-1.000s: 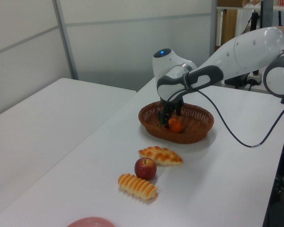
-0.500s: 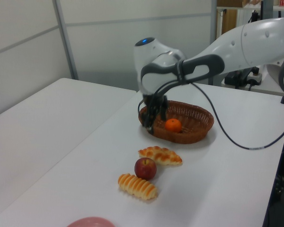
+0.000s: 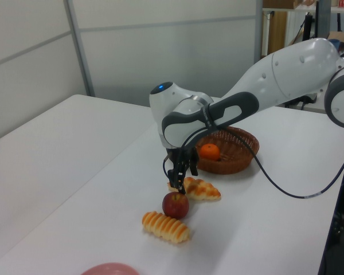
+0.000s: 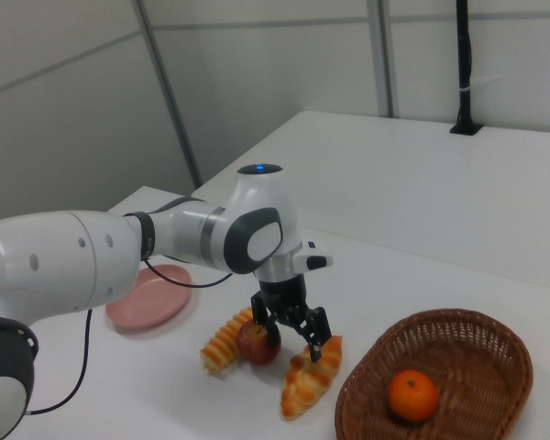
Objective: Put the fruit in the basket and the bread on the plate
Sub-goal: 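Lower the gripper onto the croissant bread and grasp it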
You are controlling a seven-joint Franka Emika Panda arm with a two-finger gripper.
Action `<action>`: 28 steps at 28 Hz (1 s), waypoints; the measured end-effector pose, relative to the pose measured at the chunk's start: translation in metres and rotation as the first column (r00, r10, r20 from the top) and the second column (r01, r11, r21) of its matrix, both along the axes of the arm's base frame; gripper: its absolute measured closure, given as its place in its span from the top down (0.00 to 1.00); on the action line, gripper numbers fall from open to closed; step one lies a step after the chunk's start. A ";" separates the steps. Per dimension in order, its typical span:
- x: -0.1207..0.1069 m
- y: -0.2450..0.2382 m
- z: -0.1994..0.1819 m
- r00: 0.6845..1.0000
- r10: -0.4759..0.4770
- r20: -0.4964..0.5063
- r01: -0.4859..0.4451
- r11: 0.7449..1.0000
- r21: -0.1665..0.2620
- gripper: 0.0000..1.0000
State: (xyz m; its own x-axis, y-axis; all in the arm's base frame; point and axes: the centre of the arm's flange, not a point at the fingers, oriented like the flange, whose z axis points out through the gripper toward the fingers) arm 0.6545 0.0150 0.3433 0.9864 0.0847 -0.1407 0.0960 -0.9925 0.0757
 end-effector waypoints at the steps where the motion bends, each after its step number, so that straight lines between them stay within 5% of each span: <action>1: 0.000 0.000 -0.002 1.000 0.000 -0.002 0.000 1.000 0.000 1.00; 9: -0.002 -0.004 -0.015 1.000 0.017 -0.023 -0.018 0.999 -0.032 0.98; 28: -0.001 -0.009 -0.005 1.000 0.020 -0.006 -0.020 0.999 -0.047 0.26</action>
